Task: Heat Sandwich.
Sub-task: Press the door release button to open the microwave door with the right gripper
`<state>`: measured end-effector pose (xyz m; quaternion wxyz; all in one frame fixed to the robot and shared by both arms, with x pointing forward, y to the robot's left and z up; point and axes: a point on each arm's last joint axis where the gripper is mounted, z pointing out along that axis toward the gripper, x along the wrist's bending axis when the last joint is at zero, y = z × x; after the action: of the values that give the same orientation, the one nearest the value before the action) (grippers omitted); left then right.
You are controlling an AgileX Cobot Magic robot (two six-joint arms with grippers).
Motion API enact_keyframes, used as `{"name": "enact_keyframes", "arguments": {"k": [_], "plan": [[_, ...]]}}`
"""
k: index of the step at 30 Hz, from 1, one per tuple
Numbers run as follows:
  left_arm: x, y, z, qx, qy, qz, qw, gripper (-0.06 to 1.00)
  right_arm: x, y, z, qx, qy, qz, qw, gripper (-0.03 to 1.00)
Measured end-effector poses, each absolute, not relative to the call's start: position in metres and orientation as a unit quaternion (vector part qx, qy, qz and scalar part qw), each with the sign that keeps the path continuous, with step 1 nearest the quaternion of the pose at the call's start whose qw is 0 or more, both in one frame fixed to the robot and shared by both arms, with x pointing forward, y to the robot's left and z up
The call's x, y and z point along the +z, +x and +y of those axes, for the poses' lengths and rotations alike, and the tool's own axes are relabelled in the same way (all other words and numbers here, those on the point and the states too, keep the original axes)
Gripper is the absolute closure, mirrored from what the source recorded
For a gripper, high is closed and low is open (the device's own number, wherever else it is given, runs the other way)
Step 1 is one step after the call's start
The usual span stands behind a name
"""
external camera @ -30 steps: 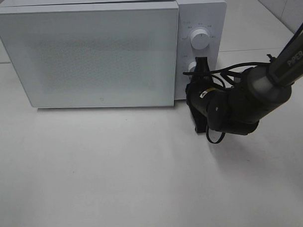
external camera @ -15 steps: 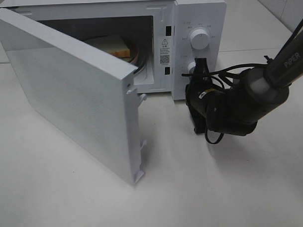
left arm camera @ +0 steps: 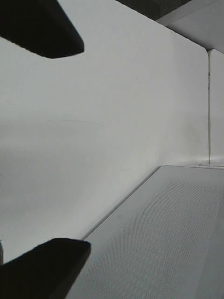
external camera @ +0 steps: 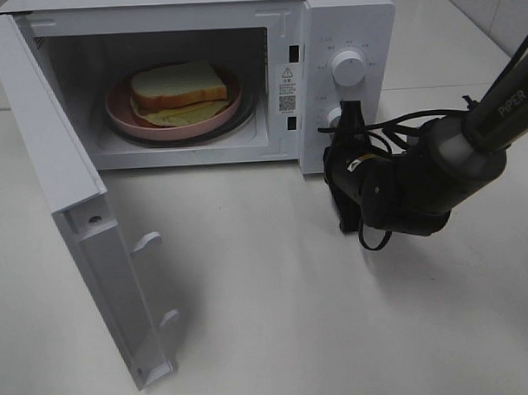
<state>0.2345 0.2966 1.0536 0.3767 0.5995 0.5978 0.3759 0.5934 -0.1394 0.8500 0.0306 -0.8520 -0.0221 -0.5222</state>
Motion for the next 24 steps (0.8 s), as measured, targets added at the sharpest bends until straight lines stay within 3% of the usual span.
{"name": "enact_keyframes", "arguments": {"k": [24], "plan": [[1.054, 0.235, 0.297, 0.376, 0.6, 0.598, 0.377, -0.05, 0.869, 0.554, -0.155, -0.47, -0.879, -0.068, 0.038, 0.96]]}}
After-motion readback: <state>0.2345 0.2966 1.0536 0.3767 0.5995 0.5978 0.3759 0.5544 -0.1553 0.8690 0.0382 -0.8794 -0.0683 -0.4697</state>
